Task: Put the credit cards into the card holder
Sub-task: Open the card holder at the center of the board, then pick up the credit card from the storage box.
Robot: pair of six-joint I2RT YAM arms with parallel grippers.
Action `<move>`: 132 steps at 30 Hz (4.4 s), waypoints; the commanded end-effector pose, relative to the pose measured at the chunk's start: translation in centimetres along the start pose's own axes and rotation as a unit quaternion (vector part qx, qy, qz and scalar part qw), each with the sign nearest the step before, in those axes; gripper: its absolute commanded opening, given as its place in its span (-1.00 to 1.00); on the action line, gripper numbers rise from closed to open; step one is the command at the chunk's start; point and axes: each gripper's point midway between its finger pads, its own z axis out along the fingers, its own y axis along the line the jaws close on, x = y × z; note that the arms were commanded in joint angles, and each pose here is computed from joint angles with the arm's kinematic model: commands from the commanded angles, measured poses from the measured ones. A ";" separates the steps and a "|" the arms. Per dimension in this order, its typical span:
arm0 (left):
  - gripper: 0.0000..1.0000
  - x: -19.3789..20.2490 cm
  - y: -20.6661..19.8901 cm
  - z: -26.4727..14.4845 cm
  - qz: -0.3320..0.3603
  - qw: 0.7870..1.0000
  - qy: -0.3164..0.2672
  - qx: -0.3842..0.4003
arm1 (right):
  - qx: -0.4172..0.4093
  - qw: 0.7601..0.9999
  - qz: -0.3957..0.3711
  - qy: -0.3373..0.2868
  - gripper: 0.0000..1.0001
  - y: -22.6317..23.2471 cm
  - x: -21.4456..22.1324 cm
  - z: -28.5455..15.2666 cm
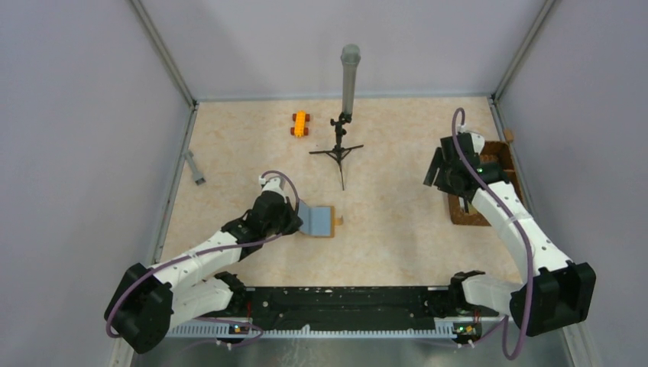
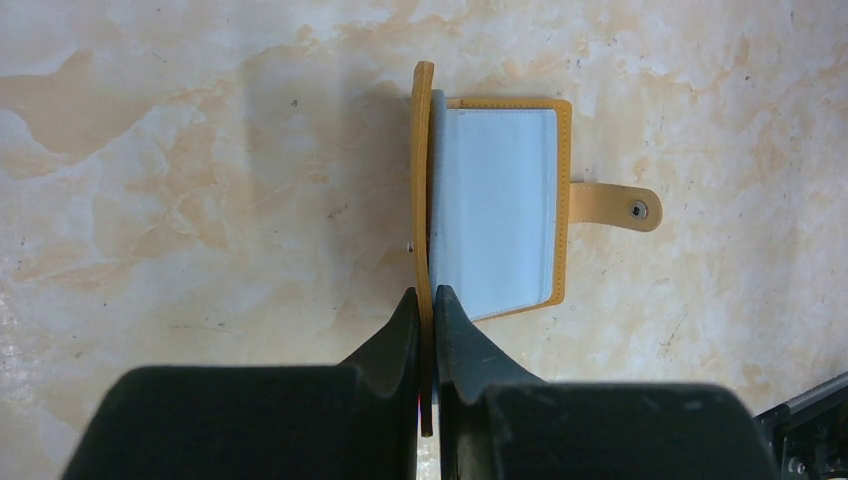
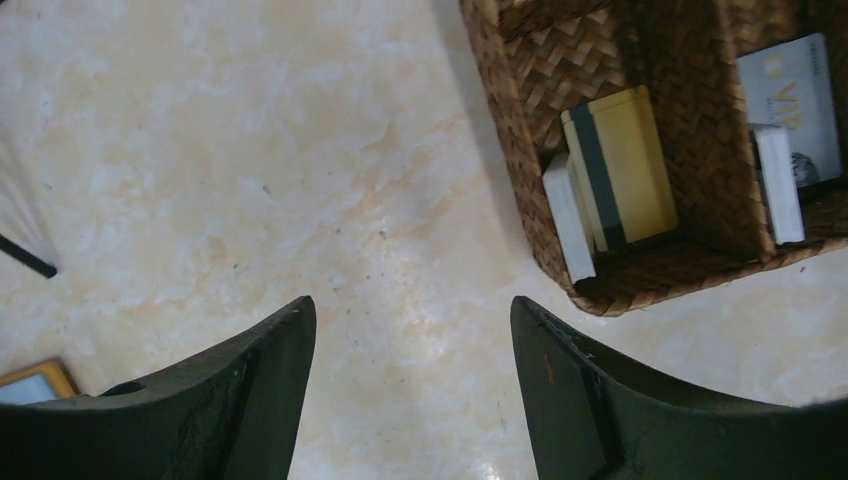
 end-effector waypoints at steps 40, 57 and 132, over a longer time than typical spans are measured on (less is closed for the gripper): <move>-0.90 -0.7 -1.2 0.3 -0.008 0.999 -0.014 0.038 | -0.014 0.998 0.032 0.055 0.41 -5.6 0.5 6.6; -0.92 -0.7 -1.3 0.6 -0.012 0.999 -0.009 0.039 | -0.029 0.998 0.033 0.050 0.28 -5.1 0.2 5.3; -0.93 0.5 -1.7 1.3 -0.010 0.998 0.029 0.047 | 0.017 0.999 0.031 0.032 -1.00 -6.8 -1.0 4.0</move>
